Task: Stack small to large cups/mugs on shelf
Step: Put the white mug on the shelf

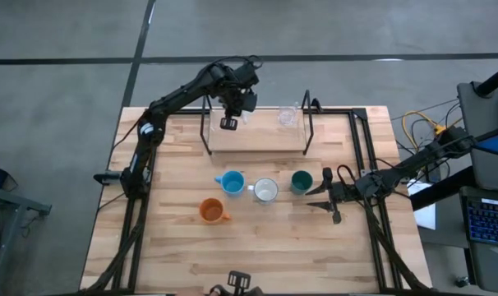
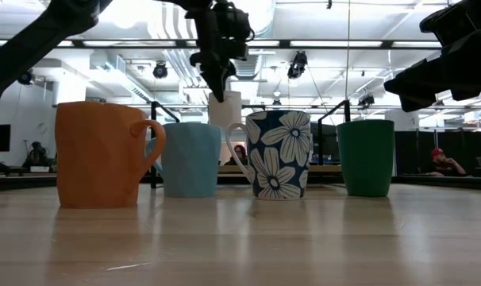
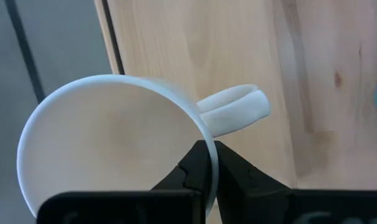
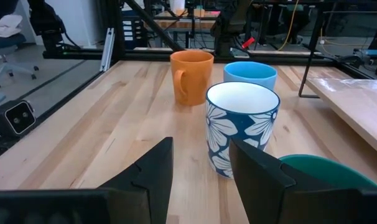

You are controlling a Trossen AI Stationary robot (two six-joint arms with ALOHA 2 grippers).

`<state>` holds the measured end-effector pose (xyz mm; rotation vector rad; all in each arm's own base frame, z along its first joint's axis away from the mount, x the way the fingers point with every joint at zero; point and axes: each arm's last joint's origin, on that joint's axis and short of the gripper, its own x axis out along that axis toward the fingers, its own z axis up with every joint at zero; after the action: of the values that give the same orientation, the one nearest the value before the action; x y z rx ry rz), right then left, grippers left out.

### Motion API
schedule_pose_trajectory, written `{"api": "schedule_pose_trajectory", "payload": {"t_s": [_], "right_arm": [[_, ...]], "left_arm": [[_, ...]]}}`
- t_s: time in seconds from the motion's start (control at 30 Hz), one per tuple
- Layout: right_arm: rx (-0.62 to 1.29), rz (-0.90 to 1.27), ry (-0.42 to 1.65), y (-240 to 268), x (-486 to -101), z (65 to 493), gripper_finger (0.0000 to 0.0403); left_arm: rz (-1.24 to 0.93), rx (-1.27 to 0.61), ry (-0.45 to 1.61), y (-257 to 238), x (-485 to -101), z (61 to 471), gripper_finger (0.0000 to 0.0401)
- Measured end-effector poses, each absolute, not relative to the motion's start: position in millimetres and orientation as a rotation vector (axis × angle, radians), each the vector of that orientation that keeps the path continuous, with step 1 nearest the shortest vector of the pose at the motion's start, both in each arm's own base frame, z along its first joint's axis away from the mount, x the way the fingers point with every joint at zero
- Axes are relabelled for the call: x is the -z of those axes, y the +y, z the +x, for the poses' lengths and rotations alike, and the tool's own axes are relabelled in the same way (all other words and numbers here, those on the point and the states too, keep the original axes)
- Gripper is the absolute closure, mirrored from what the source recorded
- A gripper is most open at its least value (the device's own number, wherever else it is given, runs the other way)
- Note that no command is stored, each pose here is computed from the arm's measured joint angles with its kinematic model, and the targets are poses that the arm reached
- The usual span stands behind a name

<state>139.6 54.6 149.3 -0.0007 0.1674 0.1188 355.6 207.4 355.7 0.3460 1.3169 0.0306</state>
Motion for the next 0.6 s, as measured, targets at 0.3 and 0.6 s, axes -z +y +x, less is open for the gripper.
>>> {"api": "schedule_pose_trajectory", "payload": {"t_s": [0.3, 0.6], "right_arm": [[-0.119, 0.007, 0.169, 54.6, -149.2, 139.6, 0.0252], [-0.119, 0.007, 0.168, 54.6, -149.2, 139.6, 0.0252]], "left_arm": [[0.285, -0.007, 1.319, 214.5, -352.9, 350.0, 0.0401], [0.204, -0.017, 1.327, 222.1, -352.1, 341.8, 0.0401]]}}
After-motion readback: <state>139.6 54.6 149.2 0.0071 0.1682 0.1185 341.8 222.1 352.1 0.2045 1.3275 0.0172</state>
